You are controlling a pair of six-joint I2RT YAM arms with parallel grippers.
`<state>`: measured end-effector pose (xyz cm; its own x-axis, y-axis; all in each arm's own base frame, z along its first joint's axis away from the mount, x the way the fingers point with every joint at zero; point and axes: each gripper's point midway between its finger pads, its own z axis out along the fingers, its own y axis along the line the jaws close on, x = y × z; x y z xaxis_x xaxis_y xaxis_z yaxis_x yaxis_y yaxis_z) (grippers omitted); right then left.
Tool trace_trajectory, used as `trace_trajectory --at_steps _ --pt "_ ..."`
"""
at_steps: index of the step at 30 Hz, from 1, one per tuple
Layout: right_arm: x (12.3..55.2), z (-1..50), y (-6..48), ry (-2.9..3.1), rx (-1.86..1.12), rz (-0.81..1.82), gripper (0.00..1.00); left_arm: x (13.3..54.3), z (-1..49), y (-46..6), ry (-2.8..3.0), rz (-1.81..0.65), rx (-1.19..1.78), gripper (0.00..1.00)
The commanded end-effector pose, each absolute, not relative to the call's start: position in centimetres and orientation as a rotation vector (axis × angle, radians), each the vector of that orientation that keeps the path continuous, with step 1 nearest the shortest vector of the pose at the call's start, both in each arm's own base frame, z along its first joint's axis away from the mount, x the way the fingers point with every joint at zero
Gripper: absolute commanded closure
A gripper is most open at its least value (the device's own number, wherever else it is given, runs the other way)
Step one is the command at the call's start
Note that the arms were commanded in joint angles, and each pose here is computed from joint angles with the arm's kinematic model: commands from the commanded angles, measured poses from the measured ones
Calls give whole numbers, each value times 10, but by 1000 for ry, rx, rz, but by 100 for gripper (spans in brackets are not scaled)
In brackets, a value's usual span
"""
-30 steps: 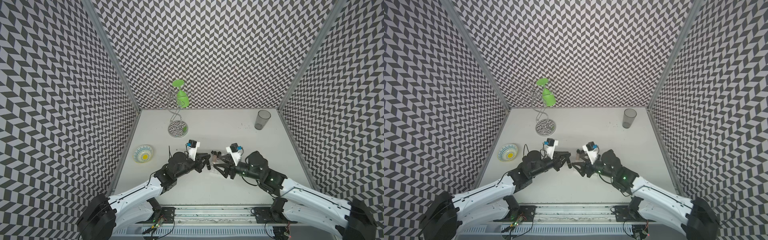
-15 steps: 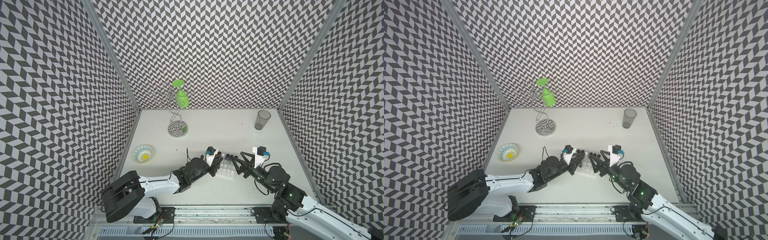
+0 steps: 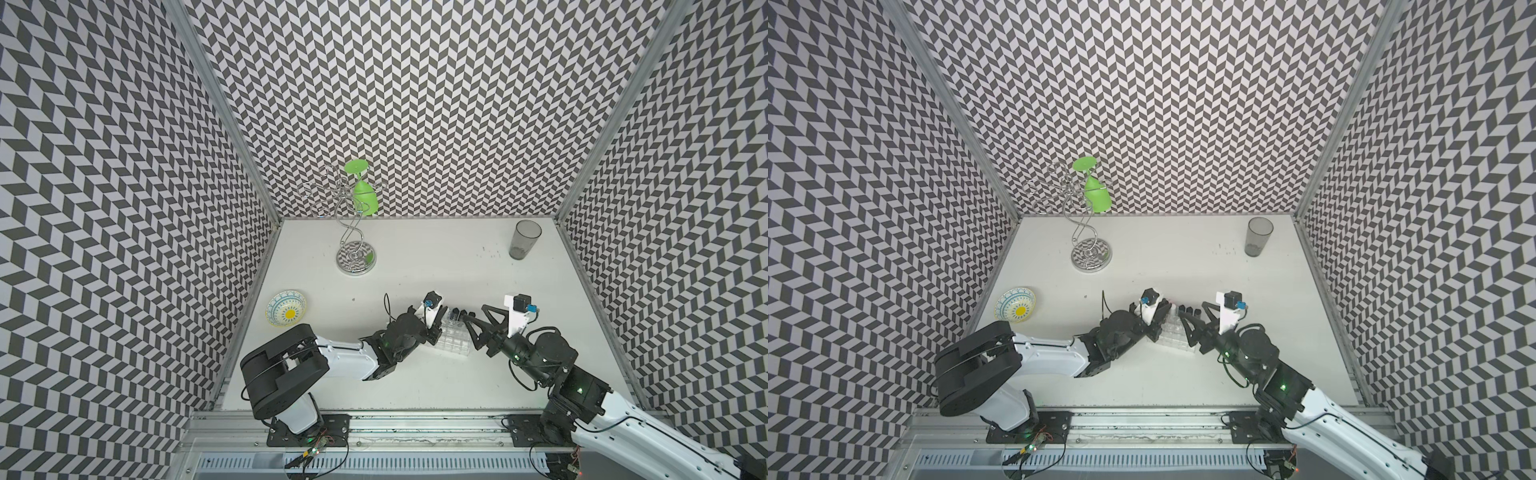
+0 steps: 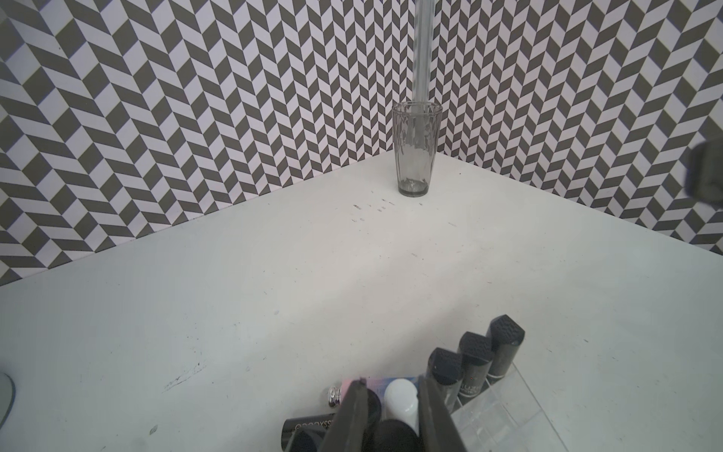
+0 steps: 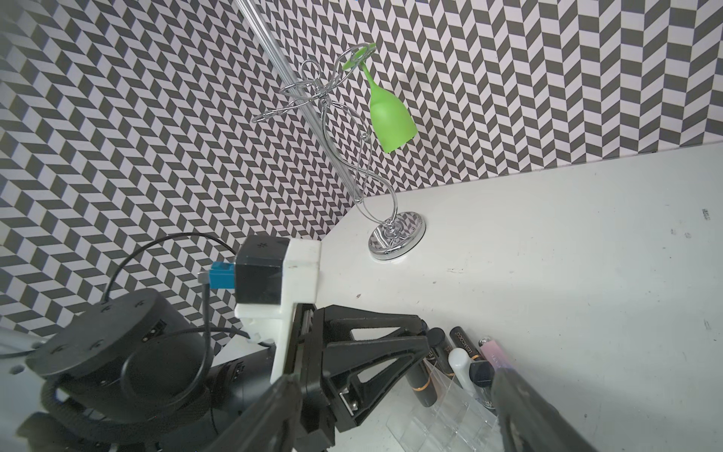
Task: Arrange the lipsticks in the organizer
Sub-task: Place the lipstick in the storage box.
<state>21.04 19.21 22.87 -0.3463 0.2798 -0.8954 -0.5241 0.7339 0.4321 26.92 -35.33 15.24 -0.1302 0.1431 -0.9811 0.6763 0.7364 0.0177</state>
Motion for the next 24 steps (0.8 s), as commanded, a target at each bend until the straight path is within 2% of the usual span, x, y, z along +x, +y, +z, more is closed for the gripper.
trace_trajectory --at_steps 1,16,17,21,24 --pt "212 237 191 1692 -195 836 19 276 168 -357 1604 -490 624 100" --pt "212 237 195 1688 -217 838 19 286 135 -355 1665 -302 561 100" --pt "212 236 195 1691 -217 837 19 286 134 -354 1668 -302 556 98" --pt "213 236 196 1692 -223 837 19 287 133 -354 1684 -315 527 78" --pt "212 237 196 1689 -223 840 19 285 138 -355 1675 -326 530 68"
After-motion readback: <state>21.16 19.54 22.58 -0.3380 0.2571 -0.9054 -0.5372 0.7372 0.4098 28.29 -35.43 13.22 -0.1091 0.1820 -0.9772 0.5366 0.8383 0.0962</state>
